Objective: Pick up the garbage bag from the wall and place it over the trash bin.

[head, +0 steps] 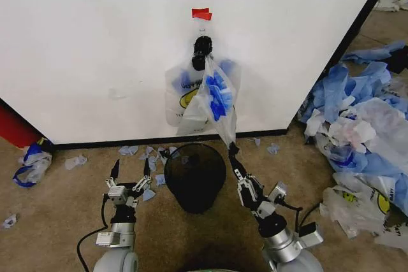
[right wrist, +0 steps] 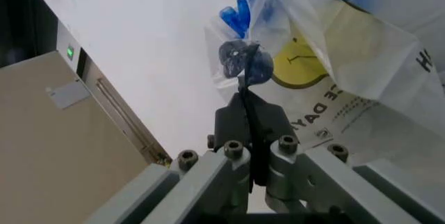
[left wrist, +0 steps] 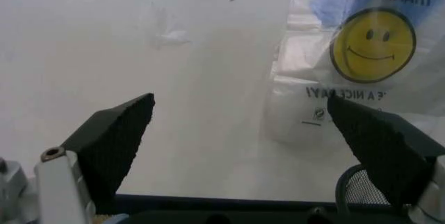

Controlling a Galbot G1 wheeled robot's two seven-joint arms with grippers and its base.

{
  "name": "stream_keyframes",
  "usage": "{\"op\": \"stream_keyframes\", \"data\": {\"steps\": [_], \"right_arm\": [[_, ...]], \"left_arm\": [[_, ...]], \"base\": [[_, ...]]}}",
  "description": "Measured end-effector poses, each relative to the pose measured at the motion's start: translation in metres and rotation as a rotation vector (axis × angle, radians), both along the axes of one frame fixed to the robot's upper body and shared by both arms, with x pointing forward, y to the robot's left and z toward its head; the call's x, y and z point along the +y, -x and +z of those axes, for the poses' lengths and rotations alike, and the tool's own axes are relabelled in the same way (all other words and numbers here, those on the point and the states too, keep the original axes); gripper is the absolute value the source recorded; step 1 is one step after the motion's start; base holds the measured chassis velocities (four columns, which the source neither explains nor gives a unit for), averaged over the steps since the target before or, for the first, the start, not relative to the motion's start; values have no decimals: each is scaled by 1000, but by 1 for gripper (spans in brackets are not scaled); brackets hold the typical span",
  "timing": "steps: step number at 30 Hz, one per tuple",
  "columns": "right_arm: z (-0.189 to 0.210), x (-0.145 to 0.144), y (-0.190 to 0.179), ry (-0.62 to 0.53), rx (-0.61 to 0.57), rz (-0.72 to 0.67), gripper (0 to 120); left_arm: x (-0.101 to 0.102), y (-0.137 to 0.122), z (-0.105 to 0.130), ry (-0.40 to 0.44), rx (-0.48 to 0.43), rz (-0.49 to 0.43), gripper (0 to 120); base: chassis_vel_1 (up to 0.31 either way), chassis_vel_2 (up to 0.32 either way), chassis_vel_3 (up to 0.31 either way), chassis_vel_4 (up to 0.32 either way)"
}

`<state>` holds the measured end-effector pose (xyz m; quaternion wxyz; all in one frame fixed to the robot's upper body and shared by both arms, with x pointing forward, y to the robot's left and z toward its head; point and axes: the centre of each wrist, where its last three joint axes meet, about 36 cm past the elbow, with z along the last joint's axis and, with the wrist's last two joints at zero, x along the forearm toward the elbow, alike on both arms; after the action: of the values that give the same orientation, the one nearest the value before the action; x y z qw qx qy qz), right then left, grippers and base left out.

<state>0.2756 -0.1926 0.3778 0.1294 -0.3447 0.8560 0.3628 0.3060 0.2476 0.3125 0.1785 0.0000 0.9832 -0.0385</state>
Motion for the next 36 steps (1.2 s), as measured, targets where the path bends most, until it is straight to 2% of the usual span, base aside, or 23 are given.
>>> {"op": "stream_keyframes", "data": {"steps": [36], "right_arm": [[-14, 2, 23, 28, -40, -21, 0]], "left_arm": [[4, -2, -2, 3, -3, 3, 98]], "base": [[0, 0, 0, 0]]}}
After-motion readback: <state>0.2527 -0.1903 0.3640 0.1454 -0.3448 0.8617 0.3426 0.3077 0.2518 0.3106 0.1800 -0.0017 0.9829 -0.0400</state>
